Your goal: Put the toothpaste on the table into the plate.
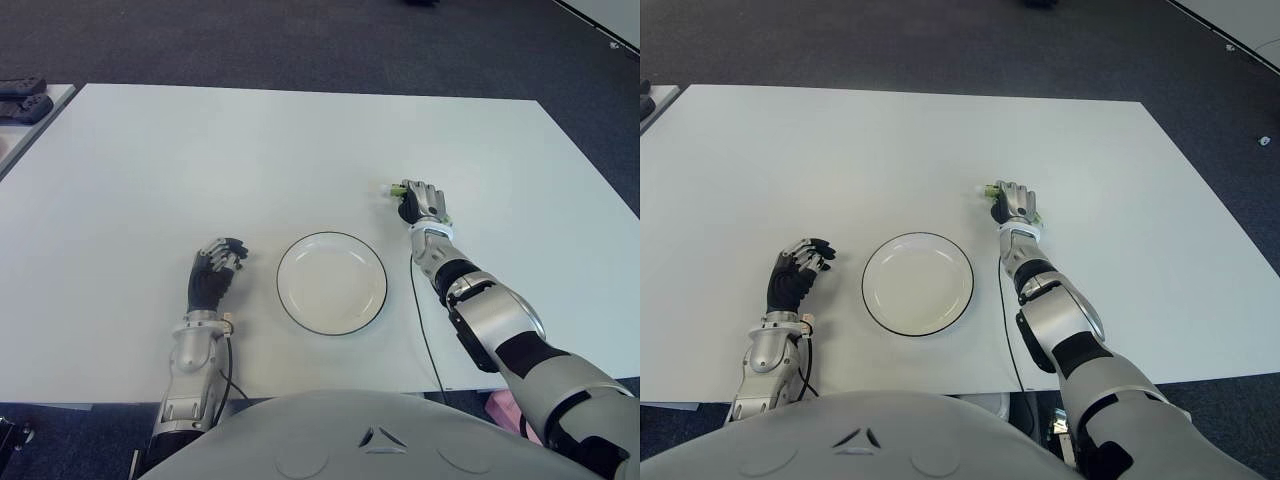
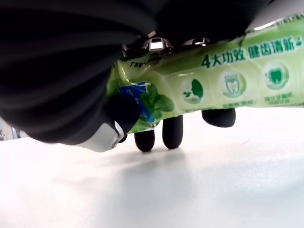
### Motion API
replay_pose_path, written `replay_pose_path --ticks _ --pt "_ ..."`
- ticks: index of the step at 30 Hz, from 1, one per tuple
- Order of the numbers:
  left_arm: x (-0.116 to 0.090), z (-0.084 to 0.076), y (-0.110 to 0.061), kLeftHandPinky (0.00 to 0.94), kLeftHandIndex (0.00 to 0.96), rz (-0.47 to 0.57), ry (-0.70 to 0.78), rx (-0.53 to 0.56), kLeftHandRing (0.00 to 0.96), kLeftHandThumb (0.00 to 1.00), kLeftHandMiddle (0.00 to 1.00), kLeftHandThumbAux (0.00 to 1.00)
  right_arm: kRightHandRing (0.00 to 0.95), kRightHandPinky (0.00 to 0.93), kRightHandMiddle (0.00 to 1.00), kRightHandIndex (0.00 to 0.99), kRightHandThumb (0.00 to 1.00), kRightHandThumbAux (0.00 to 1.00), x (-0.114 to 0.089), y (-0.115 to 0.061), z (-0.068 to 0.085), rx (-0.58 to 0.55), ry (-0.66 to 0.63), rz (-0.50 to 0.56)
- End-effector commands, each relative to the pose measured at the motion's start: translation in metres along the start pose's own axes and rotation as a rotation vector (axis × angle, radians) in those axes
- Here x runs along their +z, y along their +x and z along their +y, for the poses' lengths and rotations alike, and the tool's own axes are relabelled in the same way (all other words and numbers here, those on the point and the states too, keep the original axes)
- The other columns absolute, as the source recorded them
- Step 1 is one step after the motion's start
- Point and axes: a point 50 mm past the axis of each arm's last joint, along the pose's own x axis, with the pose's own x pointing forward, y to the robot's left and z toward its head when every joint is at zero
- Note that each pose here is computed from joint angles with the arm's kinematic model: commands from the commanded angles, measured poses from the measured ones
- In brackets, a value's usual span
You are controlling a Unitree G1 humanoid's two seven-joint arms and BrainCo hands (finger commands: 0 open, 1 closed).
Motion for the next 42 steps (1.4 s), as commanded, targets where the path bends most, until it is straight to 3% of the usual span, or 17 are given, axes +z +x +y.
replay_pose_path --ticks 1,8,15,24,30,42 --pt "-0.007 0.001 -0.003 0.47 0.427 0.049 0.008 0.005 0.473 0.703 0.482 0.724 0.775 0.698 0.517 0.392 0.847 0.682 0.01 0.007 -0.01 -0.032 0.116 -0.015" --pt "-0.007 0.001 -0.004 0.473 0.427 0.047 0.001 -0.004 0.468 0.703 0.478 0.725 0.779 0.738 0.514 0.394 0.849 0.682 0.037 0.016 -0.031 -0.116 0.339 -0.098" --pt "-0.007 0.001 -0.003 0.476 0.428 0.049 0.004 0.0 0.472 0.704 0.48 0.724 0.809 0.791 0.524 0.393 0.849 0.681 0.061 0.008 -0.051 -0.178 0.502 -0.276" --pt "-0.007 0.001 -0.003 0.482 0.428 0.041 0.003 -0.014 0.481 0.703 0.489 0.724 0.86 0.851 0.541 0.394 0.85 0.681 0.073 -0.015 -0.067 -0.165 0.532 -0.486" --pt "-0.007 0.0 -0.003 0.472 0.428 0.046 0.003 -0.003 0.472 0.704 0.477 0.724 0.874 0.865 0.542 0.393 0.849 0.681 0.088 -0.045 -0.073 -0.128 0.549 -0.625" --pt "-0.006 -0.001 -0.003 0.474 0.428 0.035 -0.002 -0.011 0.474 0.703 0.48 0.724 0.881 0.88 0.544 0.391 0.848 0.682 0.102 -0.079 -0.068 0.013 0.484 -0.86"
